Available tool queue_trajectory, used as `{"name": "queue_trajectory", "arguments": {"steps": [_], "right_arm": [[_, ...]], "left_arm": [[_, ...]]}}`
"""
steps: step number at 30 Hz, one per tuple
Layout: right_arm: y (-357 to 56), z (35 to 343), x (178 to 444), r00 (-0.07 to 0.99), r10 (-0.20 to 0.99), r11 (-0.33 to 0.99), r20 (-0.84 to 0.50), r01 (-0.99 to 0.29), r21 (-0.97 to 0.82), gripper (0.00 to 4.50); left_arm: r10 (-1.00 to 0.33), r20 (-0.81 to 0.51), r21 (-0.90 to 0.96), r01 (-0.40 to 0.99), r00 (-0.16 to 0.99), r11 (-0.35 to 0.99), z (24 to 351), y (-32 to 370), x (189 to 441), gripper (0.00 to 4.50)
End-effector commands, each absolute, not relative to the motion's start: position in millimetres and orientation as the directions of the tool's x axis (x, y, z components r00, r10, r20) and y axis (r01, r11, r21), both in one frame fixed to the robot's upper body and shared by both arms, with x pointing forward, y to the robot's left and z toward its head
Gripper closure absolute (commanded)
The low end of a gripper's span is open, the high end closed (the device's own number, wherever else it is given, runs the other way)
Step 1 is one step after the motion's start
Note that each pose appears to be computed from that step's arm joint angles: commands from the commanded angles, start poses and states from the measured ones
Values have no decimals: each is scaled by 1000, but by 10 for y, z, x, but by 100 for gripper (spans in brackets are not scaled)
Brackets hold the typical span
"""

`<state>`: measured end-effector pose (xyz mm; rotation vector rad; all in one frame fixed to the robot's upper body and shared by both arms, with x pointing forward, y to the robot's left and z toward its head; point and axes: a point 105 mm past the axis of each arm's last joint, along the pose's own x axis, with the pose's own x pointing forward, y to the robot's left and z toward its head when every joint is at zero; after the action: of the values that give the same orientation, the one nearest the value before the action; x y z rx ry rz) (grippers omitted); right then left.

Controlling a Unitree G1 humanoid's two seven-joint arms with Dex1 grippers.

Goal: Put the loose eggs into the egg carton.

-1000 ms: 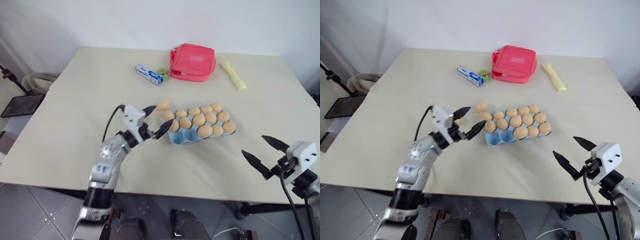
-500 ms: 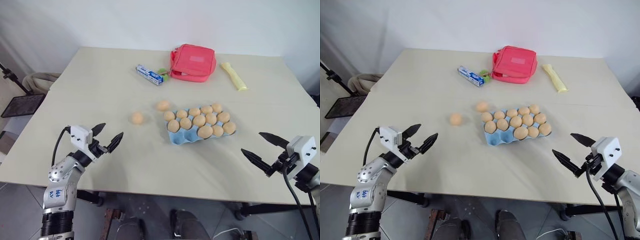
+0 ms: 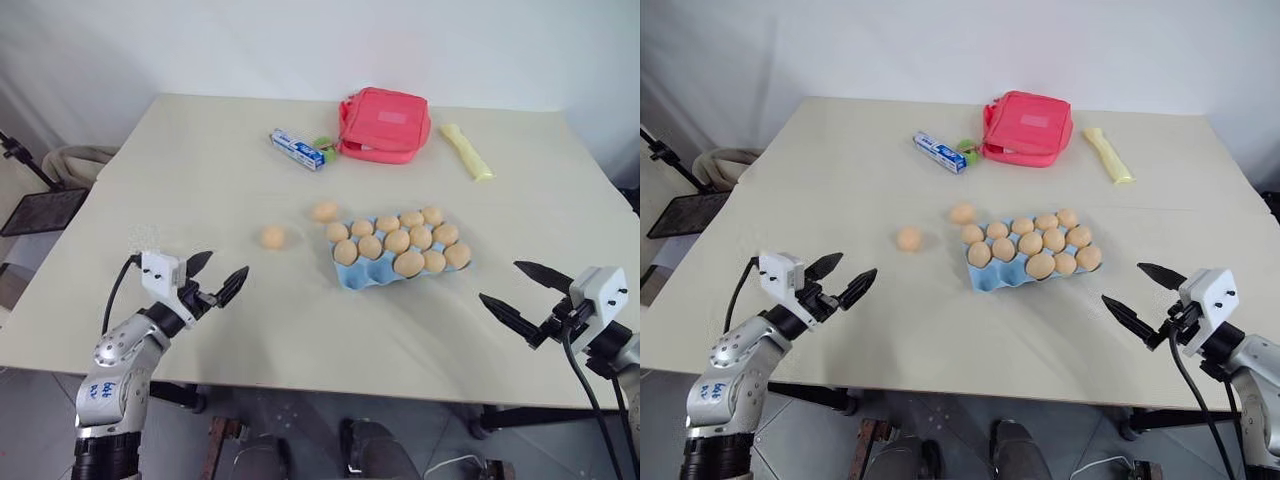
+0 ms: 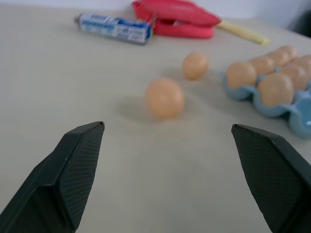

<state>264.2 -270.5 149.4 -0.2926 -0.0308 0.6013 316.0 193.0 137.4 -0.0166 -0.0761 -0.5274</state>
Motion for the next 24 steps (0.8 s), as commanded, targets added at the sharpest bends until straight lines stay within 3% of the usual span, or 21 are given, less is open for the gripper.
{"name": "queue_trajectory", "arguments": {"steps": [1,12,24], "right_arm": [[-2695,1589,2641,825,563,778,-44,-547,-309,0],[-2672,1561,2606,839,542,795,-56,-532,-292,0],[-2707,1555,2552,855,515,810,-64,-510,-288,0]], "left_arm": [[-512,140,54,510,848,859,1526,1815,3330,4],[-534,42,26,533,845,846,1424,1493,3989,4],[-556,-116,51,564,823,824,1195,1343,4210,4]]}}
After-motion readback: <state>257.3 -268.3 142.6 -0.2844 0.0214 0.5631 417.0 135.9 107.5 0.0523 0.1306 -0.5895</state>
